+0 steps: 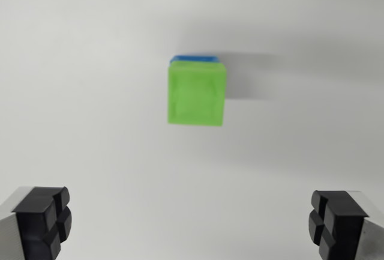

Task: Stack cube

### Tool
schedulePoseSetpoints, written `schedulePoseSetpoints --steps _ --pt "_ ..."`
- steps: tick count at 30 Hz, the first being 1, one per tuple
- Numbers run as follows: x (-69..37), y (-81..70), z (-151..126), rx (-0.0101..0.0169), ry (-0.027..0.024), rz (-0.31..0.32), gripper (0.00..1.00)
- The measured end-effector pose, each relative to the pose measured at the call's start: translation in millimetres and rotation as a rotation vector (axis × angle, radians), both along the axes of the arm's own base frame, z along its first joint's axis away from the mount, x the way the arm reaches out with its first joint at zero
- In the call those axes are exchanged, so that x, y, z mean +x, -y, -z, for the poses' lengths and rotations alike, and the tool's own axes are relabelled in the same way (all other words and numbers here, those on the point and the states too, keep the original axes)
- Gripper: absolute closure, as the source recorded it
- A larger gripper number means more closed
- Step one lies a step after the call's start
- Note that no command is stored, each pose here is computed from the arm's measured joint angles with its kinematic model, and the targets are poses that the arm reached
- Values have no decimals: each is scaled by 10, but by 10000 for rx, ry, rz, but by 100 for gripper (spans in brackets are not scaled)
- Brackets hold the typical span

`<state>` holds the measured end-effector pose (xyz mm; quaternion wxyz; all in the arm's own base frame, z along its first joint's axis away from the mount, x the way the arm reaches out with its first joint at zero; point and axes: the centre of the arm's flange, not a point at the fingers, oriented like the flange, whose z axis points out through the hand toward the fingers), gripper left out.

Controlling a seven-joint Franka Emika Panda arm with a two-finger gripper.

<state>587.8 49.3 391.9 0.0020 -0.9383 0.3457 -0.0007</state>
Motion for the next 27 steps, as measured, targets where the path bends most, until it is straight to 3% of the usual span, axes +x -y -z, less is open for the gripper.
schedulePoseSetpoints --steps 12,27 --pt "2 -1 -421 1 3 -3 0" --pt "4 -1 -713 0 -4 -6 0"
